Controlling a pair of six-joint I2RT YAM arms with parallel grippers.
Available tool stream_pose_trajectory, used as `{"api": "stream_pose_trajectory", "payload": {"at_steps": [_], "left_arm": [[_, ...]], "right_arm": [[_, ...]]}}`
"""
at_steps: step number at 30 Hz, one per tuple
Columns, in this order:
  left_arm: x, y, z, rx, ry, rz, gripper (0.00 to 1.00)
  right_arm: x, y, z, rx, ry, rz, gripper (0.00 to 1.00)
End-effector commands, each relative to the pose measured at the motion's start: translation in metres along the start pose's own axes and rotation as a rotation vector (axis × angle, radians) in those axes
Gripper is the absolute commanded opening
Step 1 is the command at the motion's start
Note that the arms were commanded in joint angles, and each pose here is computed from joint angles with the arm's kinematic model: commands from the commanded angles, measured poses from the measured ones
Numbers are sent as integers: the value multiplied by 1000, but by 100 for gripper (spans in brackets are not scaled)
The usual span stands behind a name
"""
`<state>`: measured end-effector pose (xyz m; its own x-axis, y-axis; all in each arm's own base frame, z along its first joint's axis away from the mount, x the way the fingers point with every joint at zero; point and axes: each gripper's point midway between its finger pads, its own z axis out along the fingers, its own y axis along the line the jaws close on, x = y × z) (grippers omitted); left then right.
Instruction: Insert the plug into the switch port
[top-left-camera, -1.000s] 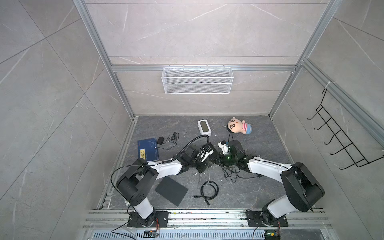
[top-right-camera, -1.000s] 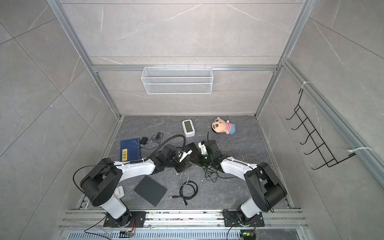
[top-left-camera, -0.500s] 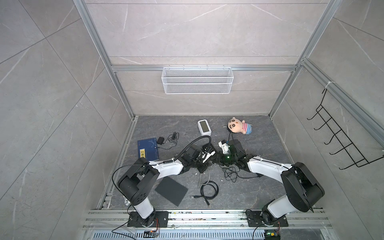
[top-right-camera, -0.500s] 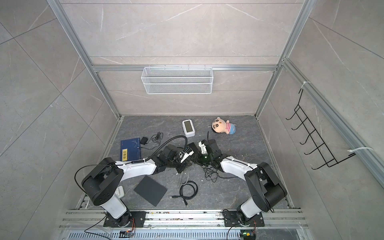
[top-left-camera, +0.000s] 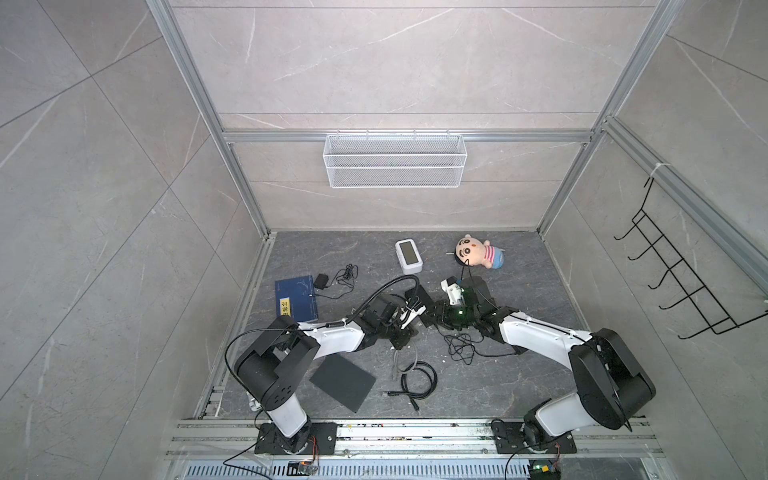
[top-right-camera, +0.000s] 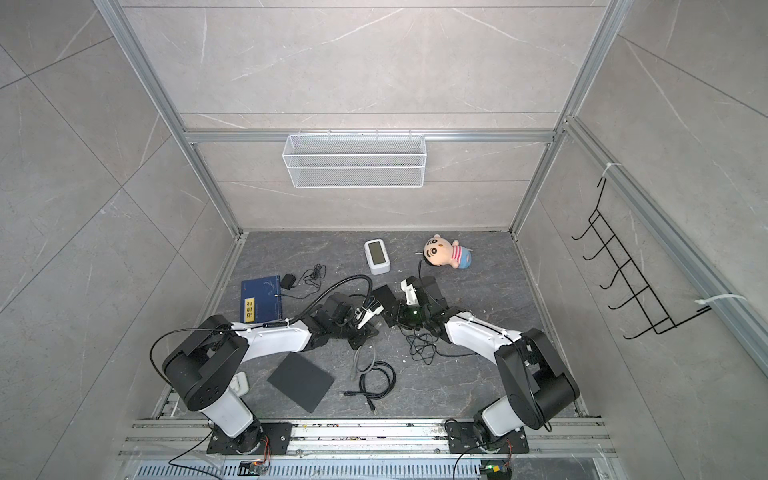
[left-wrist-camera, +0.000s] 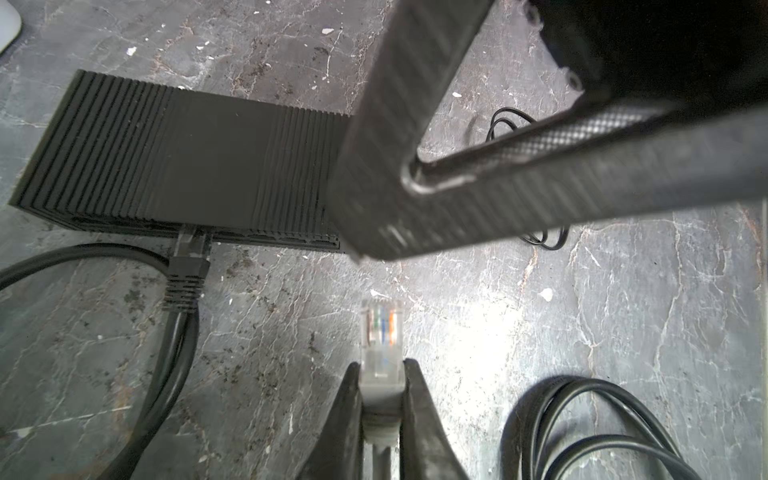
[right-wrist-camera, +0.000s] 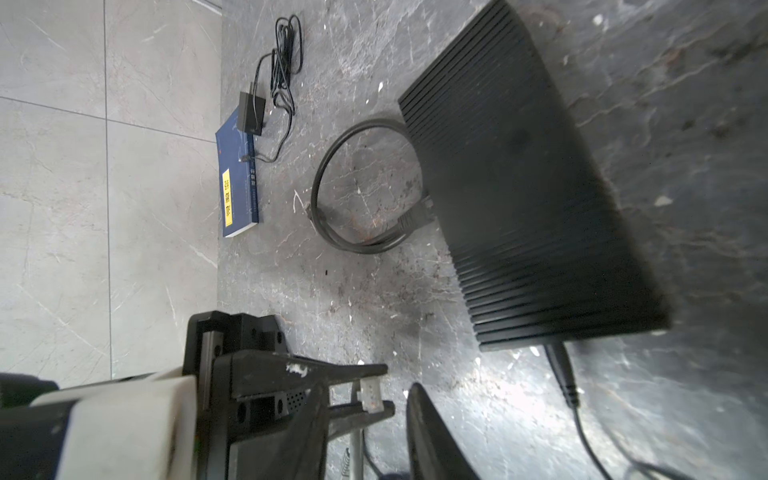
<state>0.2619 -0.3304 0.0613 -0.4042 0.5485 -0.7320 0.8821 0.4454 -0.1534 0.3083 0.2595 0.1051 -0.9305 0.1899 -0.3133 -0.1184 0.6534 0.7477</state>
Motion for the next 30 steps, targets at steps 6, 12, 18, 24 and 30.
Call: {"api": "stream_pose_trajectory", "payload": {"at_steps": [6,12,18,24,30], "left_arm": [[-17,-1,-5,11,-48,28,5],[-21,-2,-5,18,-58,30,5],[-21,-2,-4,17,-61,29,6],[-9,10,-4,-47,-24,0,38],[0,8,-11,-29,-53,-6,41]], "right_arm": [[14,0,19,-18,72,-19,29],[16,-5,26,-15,82,-9,24],[15,-4,28,-27,79,-7,15],[13,-4,23,-28,61,5,10],[10,-7,18,-23,47,18,9]]}}
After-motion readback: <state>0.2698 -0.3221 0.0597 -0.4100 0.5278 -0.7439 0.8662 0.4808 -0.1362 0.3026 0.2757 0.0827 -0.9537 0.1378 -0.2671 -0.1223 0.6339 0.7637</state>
